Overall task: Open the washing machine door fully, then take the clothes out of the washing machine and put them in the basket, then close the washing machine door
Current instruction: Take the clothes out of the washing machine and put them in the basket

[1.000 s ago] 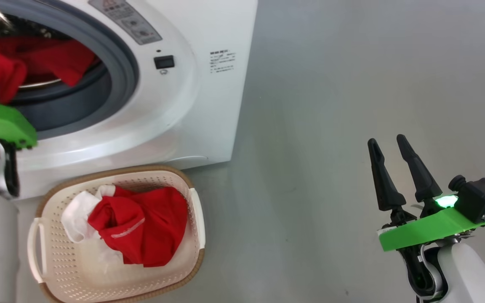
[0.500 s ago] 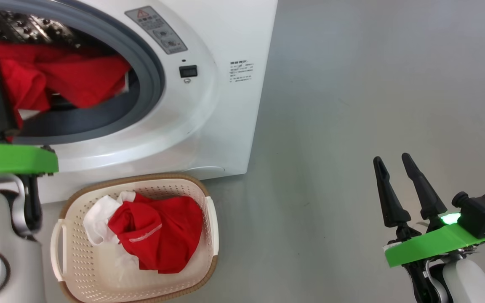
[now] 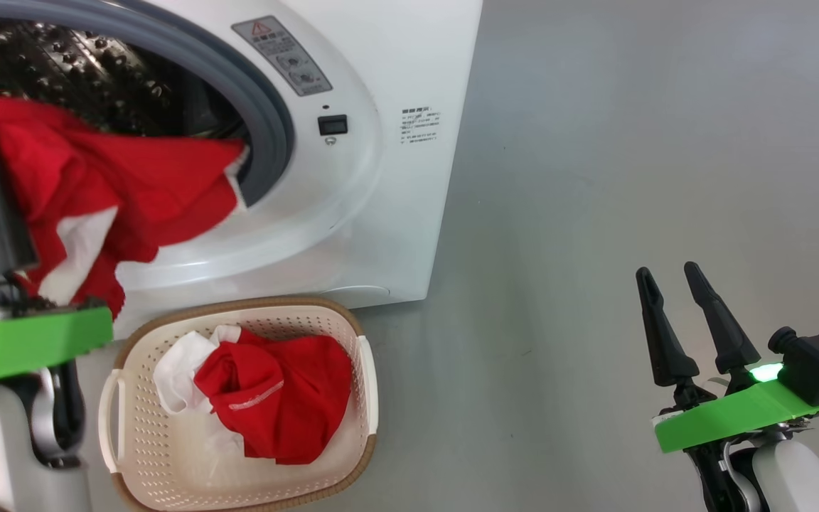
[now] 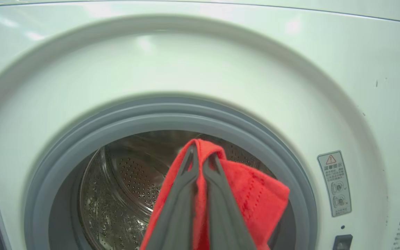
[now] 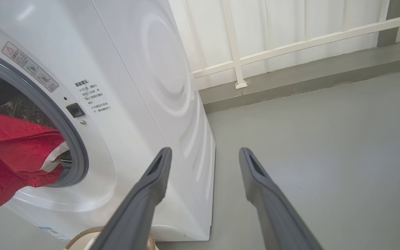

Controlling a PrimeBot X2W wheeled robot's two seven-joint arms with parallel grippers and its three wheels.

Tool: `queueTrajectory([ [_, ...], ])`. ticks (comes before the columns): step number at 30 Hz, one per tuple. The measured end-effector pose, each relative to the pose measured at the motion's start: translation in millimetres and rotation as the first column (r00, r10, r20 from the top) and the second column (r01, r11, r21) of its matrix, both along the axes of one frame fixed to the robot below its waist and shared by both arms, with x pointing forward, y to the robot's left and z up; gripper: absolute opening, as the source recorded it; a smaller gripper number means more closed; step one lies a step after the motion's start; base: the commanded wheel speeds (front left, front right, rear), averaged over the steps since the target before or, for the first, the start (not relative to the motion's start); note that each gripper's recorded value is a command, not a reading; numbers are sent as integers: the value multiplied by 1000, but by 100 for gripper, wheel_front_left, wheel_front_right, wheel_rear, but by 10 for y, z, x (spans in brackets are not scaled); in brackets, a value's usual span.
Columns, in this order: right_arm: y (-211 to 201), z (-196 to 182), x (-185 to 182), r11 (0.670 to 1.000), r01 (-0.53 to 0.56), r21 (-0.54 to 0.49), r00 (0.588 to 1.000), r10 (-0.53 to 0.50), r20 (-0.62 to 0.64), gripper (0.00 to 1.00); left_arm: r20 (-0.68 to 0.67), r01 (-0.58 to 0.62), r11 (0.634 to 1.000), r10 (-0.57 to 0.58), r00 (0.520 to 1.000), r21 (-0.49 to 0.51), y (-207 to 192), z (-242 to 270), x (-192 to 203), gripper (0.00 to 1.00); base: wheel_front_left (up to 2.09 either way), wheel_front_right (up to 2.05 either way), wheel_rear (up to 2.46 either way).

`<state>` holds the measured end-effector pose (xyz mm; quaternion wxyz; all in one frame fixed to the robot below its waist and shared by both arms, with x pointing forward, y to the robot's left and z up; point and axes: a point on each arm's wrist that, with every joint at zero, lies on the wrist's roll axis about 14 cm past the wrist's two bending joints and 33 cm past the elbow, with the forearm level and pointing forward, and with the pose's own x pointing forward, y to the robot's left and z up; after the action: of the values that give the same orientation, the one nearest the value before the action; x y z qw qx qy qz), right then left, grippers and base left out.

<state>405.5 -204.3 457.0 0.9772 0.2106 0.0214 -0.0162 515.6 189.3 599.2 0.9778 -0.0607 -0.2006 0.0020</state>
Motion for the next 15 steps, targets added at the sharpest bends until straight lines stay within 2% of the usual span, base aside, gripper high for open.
queueTrajectory([
  [8, 9, -13, 5, 1000, -4, -1, 1000, 4, -3, 100, -55, 5, 1000, -5, 998, -5, -13, -220, -115, 0, 0, 0, 0],
  [15, 39, -100, 14, 1000, -11, 2, 1000, 12, -27, 100, -232, 34, 999, -36, 972, -12, -116, -862, -222, 0, 0, 0, 0],
])
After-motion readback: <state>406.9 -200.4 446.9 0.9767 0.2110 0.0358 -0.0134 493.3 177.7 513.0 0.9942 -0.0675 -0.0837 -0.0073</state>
